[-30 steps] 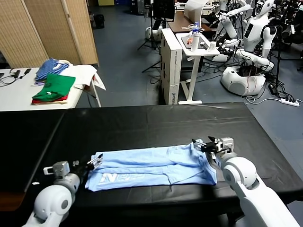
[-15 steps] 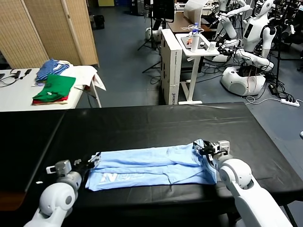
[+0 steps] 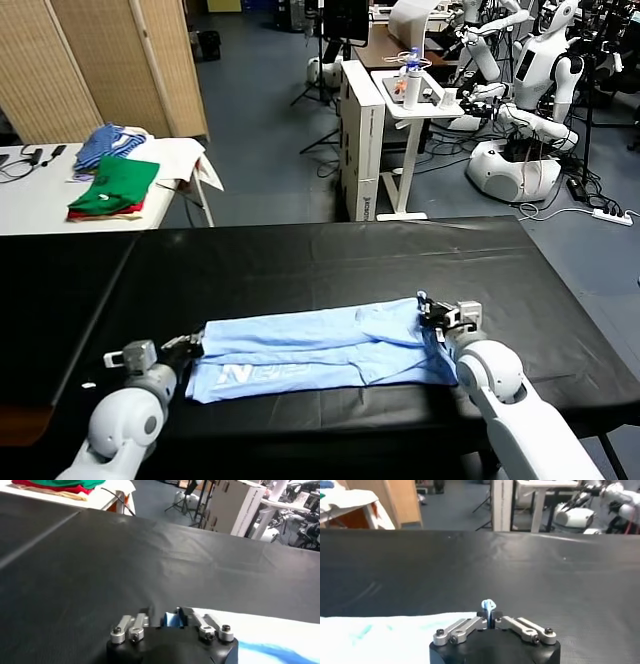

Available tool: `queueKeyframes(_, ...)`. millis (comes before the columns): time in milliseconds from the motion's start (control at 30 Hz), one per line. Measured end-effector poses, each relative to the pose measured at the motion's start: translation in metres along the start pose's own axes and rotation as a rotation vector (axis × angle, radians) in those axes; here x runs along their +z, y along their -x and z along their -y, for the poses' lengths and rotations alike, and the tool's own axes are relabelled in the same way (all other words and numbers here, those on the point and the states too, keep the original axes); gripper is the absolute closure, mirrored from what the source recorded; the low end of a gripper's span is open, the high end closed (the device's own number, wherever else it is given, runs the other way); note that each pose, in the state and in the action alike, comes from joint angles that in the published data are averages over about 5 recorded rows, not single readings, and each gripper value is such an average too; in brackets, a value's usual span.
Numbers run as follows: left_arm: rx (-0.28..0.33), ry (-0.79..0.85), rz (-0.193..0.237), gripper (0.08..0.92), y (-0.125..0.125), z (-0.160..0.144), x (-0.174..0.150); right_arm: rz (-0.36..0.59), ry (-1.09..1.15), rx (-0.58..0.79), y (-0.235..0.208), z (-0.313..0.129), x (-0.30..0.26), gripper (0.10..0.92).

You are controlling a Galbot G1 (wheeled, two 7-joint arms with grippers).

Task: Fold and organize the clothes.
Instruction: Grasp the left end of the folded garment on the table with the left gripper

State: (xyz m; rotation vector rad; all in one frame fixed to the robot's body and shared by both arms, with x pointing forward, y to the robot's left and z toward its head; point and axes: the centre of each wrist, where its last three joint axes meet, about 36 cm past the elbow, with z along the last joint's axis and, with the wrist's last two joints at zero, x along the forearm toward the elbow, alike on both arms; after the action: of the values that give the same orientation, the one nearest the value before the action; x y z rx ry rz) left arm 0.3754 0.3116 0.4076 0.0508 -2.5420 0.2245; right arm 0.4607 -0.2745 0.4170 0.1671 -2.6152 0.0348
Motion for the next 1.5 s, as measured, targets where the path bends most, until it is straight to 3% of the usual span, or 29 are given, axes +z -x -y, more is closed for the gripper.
queueKeyframes(67, 0.004, 0.009, 0.009, 0.820, 0.002, 0.000, 0.000, 0.004, 0.005, 0.006, 0.000, -0.002, 0.003, 0.869)
queueKeyframes(133, 0.007, 0.014, 0.013, 0.855, 0.002, 0.000, 0.000, 0.004, 0.011, 0.008, 0.000, -0.003, 0.005, 0.869)
queueKeyframes(367, 0.008, 0.027, 0.027, 0.855, -0.004, 0.004, -0.001, 0.002, 0.016, 0.002, 0.000, -0.004, 0.005, 0.869)
queueKeyframes(633, -0.050, 0.020, 0.071, 0.846, -0.012, 0.000, -0.013, 0.001, 0.015, -0.008, -0.002, -0.006, 0.005, 0.869)
queueKeyframes(733, -0.035, 0.000, 0.059, 0.745, -0.015, 0.002, -0.013, 0.001, 0.015, -0.010, -0.002, -0.006, 0.005, 0.869)
queueKeyframes(967, -0.004, -0.037, 0.049, 0.300, -0.017, 0.011, -0.012, 0.001, 0.013, -0.016, -0.004, -0.007, 0.005, 0.869)
queueKeyframes(1100, 0.014, -0.056, 0.040, 0.123, -0.016, 0.013, -0.010, -0.001, 0.013, -0.018, -0.005, -0.007, 0.006, 0.869)
queueKeyframes(1367, 0.017, -0.065, 0.035, 0.106, -0.008, 0.016, -0.007, 0.000, 0.013, -0.021, -0.005, -0.008, 0.005, 0.869)
queueKeyframes(1433, 0.018, -0.066, 0.036, 0.164, -0.007, 0.016, -0.007, 0.000, 0.013, -0.021, -0.005, -0.007, 0.005, 0.869)
queueKeyframes(1500, 0.016, -0.066, 0.037, 0.276, -0.006, 0.016, -0.007, 0.001, 0.013, -0.020, -0.004, -0.007, 0.004, 0.869)
